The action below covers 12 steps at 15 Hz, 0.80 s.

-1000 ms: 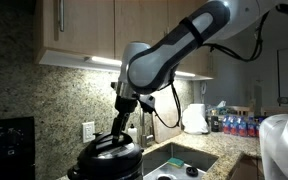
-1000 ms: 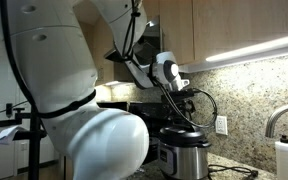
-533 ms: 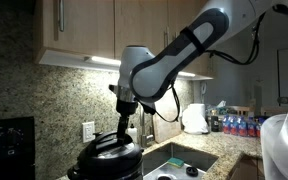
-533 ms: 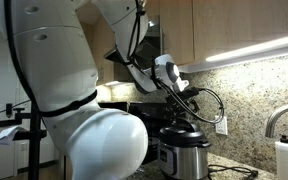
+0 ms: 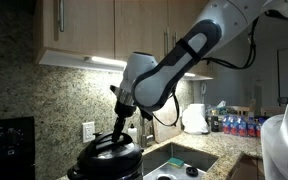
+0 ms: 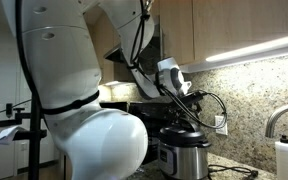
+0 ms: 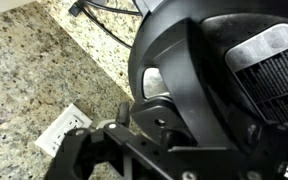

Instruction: Remove the lid from the rice cooker and put it on the right side of the counter

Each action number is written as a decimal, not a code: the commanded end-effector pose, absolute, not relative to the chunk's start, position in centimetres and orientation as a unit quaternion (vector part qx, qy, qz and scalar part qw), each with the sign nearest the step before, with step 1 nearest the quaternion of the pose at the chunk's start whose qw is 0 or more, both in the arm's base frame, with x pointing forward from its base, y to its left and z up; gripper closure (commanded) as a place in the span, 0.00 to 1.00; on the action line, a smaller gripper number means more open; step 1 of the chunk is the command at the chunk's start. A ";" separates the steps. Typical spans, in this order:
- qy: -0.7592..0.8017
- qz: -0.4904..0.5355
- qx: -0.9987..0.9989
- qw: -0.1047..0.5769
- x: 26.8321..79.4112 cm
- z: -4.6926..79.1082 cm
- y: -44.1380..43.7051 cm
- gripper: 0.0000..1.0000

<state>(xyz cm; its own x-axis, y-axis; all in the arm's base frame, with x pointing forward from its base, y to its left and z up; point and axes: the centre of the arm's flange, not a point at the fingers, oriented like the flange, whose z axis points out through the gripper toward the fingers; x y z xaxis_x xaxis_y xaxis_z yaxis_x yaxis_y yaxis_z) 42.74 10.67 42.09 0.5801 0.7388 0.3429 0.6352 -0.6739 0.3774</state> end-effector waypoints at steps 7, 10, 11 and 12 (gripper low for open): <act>0.408 0.253 0.873 0.088 43.8 39.5 11.3 0.54; 0.408 0.248 0.875 0.083 43.7 40.2 11.1 0.72; 0.408 0.243 0.877 0.079 43.7 40.2 10.9 0.78; 0.410 0.233 0.879 0.069 43.8 40.3 10.8 0.84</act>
<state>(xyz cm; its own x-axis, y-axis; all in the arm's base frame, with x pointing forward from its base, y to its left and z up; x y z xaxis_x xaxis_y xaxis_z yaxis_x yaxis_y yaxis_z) 43.56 11.34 40.52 0.5582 0.7411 0.3732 0.6484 -0.6702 0.3611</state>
